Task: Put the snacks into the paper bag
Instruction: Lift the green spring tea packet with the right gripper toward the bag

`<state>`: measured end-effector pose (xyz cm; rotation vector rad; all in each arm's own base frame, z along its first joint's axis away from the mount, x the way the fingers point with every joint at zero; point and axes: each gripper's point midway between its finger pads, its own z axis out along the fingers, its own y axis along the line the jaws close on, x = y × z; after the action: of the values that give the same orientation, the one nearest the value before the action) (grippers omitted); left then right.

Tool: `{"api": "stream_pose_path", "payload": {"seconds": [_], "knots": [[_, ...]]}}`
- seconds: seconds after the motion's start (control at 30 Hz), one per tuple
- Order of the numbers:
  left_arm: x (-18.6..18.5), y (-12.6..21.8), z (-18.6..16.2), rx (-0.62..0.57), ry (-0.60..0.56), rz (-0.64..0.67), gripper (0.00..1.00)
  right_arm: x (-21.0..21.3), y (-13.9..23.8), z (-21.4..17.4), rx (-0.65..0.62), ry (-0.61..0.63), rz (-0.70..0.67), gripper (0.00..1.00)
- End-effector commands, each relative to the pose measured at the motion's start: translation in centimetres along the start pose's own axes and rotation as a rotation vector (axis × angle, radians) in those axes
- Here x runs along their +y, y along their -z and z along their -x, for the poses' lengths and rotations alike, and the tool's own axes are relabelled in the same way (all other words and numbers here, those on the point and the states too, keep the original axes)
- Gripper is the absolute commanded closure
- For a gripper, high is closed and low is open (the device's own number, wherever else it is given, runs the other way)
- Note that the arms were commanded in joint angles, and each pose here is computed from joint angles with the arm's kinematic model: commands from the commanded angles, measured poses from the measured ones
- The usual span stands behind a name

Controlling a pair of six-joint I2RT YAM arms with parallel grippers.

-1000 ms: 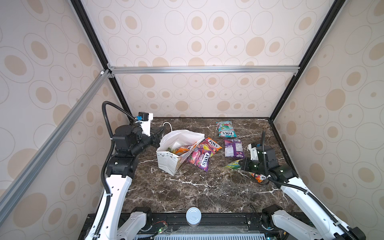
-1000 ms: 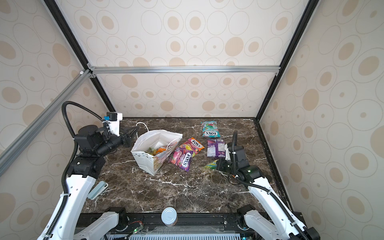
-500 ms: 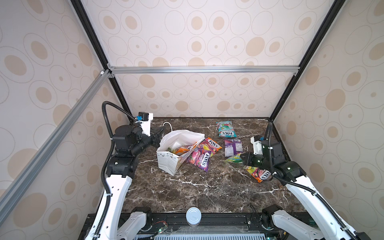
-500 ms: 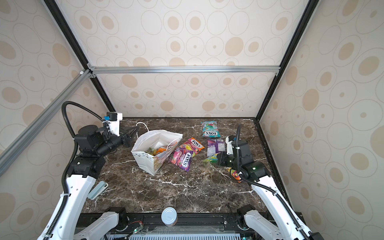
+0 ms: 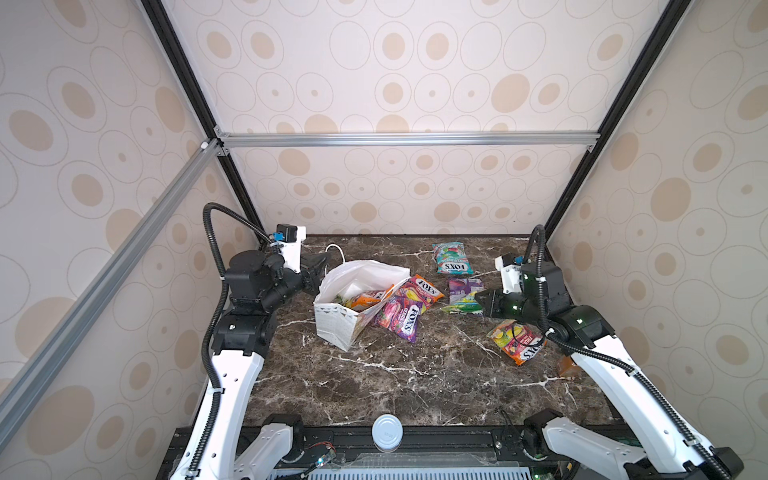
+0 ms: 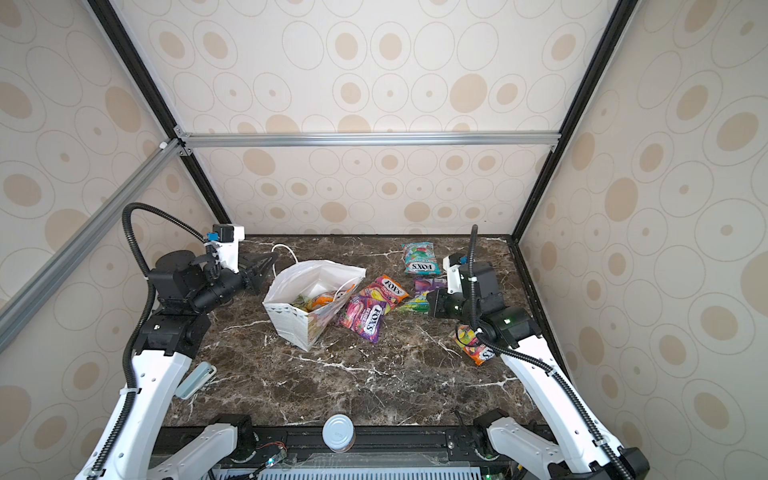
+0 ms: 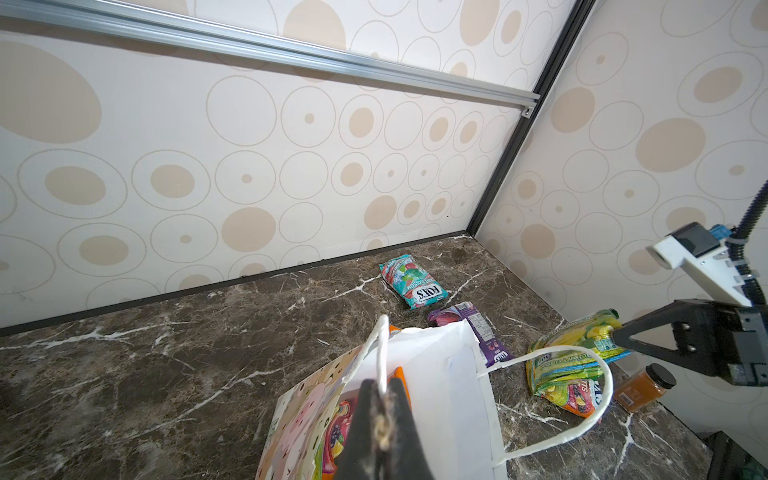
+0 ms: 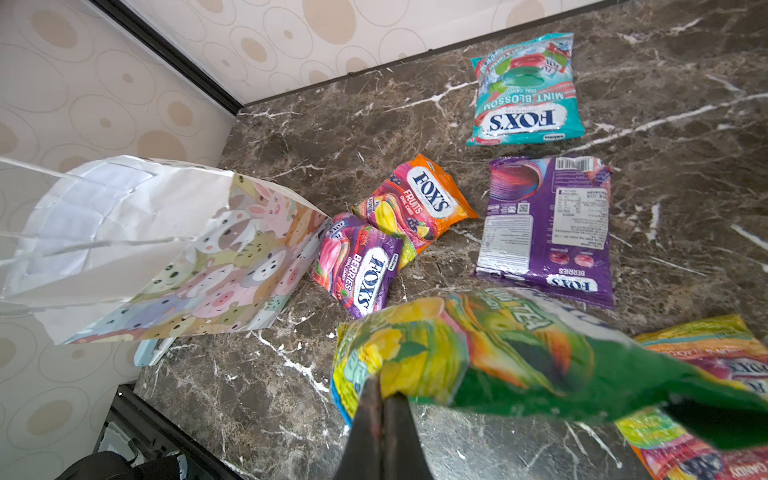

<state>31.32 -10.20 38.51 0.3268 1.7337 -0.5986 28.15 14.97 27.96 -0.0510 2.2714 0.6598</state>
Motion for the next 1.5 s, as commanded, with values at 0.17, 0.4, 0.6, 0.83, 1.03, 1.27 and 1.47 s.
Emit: {"api": "stream_pose_path", "payload": {"seconds": [0.17,0.4,0.6,0.83,1.03,1.27,1.47], "knots": [[-0.6,0.7,1.7,-0.054,-0.023,-0.018,1.0,4.3,1.4,5.0,-0.115,0.107,0.074,1.0],[-0.7,0.7,1.7,-0.053,-0.023,-0.023,1.0,6.7,1.9,7.3,-0.121,0.187,0.078,1.0],[-0.6,0.6,1.6,-0.05,-0.02,-0.023,1.0,8.3,2.5,9.0,-0.137,0.232,0.089,1.0],[-0.4,0.3,1.3,-0.043,-0.014,-0.019,1.0,9.7,1.9,10.7,-0.132,0.257,0.101,1.0],[-0.4,0.3,1.4,-0.043,-0.017,-0.015,1.0,10.7,1.8,12.4,-0.147,0.27,0.098,1.0],[-0.8,0.7,1.7,-0.053,-0.021,-0.027,1.0,13.2,1.9,14.4,-0.152,0.311,0.126,1.0],[-1.0,0.9,1.9,-0.062,-0.027,-0.03,1.0,16.4,1.6,15.7,-0.155,0.356,0.176,1.0]]}}
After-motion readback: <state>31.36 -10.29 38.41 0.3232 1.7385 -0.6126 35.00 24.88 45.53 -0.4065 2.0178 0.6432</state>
